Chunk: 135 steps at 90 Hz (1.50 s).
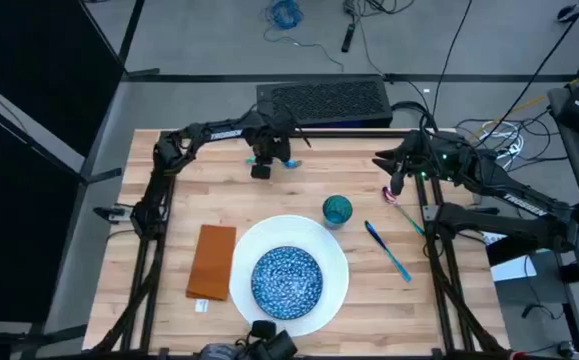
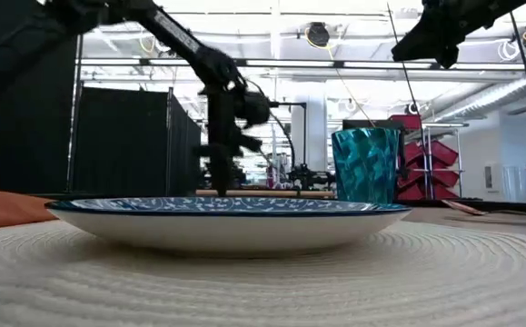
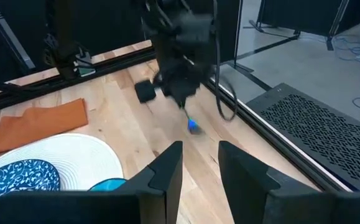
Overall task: Set table place
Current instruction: Stack the blue fork on top of the brown table napkin
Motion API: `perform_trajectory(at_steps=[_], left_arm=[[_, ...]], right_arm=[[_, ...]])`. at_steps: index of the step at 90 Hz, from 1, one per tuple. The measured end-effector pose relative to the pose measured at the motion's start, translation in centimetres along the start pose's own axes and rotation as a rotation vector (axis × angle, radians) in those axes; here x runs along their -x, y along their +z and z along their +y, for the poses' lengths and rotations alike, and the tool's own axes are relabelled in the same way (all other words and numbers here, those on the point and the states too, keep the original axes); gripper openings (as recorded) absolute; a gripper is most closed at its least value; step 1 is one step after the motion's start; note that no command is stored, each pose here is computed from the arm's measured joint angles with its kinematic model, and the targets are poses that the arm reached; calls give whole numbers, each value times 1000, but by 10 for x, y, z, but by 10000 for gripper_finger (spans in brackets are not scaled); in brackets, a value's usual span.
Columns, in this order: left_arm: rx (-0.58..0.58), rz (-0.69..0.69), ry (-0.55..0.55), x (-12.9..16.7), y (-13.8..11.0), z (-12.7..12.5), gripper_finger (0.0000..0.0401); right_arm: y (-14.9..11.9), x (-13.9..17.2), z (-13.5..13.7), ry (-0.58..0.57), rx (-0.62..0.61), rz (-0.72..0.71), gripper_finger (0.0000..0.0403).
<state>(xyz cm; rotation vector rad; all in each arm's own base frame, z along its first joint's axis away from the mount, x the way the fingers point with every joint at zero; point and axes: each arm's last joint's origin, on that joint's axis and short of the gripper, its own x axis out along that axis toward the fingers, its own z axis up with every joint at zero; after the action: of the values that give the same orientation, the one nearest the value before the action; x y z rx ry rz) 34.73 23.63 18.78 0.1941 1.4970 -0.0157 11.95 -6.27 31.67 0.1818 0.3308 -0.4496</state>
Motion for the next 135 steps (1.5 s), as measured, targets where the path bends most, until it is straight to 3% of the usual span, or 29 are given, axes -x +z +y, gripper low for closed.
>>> perform_trajectory(at_steps=[10,18,31,43,53,76,108,135], left_arm=[[47,-13,14,25,-6,-4,1],[125,9,-37,44,-16,-12,3],[336,86,-264,66,-36,-31,2],[463,28,-395,100,-48,-53,2],[543,-60,-410,132,-56,-72,1],[680,-94,-387,175,-83,-128,0],[713,-36,-320,175,-106,-193,0],[774,59,-369,128,-132,-228,0]], right_arm=[[0,0,0,-3,0,0,91],[0,0,0,-3,-2,0,91],[0,0,0,-3,-12,0,91],[0,0,0,0,-17,1,91],[-1,1,0,2,-11,8,91],[-1,4,0,2,4,1,91],[-1,5,0,3,-12,-7,91],[-1,5,0,3,-34,-7,91]])
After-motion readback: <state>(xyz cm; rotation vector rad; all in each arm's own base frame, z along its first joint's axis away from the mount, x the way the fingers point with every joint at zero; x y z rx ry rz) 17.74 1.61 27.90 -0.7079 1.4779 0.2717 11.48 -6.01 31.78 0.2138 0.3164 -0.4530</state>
